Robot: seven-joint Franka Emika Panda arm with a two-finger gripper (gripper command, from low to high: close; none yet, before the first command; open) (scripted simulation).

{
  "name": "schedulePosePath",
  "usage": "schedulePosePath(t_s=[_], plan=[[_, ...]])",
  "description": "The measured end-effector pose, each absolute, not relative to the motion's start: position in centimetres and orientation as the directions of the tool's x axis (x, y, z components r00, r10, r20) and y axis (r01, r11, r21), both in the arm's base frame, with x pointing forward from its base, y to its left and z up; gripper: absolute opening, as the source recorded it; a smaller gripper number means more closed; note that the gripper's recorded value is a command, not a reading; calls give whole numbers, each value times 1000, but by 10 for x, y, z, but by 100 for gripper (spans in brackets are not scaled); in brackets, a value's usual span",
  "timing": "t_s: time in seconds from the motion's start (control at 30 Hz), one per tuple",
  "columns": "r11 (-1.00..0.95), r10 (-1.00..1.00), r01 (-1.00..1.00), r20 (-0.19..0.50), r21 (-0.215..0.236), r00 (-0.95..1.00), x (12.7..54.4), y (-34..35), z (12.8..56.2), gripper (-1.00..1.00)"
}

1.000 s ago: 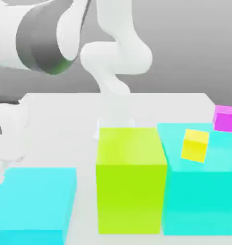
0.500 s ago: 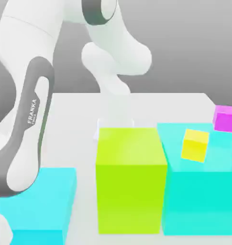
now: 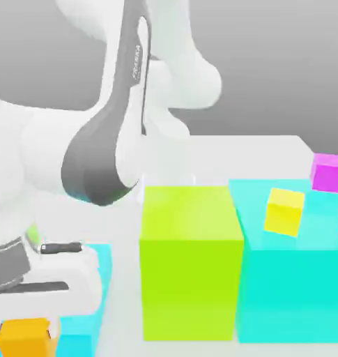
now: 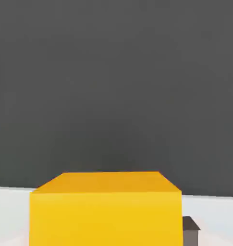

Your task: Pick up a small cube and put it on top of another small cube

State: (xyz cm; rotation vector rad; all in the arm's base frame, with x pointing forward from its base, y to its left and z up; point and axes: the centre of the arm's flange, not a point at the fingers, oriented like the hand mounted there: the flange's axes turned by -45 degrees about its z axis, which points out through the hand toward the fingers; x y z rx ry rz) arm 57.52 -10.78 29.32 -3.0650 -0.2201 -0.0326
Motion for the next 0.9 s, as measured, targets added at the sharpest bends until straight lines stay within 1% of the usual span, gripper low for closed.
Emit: schedulePosePath(t_s=[0.1, 0.17, 0.2, 0.27, 0.3, 0.43, 0.63, 0.7, 0.77, 0.8, 0.9], plan=[[-963, 255, 257, 32, -80, 966, 566, -33, 325, -100], [-934, 345, 347, 35, -85, 938, 552, 24, 345, -100], [-907, 410, 412, 36, -87, 911, 540, 64, 356, -100], [-841, 533, 534, 36, -85, 846, 505, 139, 383, -100], [-814, 574, 575, 35, -83, 818, 487, 164, 393, -100], [-731, 679, 679, 29, -66, 734, 423, 221, 425, -100], [-544, 839, 839, 7, -18, 545, 299, 295, 457, -100], [-515, 857, 857, 3, -9, 515, 281, 303, 443, -100], [-507, 862, 862, 2, -7, 507, 276, 304, 416, -100], [-506, 863, 863, 1, -6, 506, 275, 304, 403, 100], [-506, 863, 863, 1, -6, 506, 275, 304, 403, 100]])
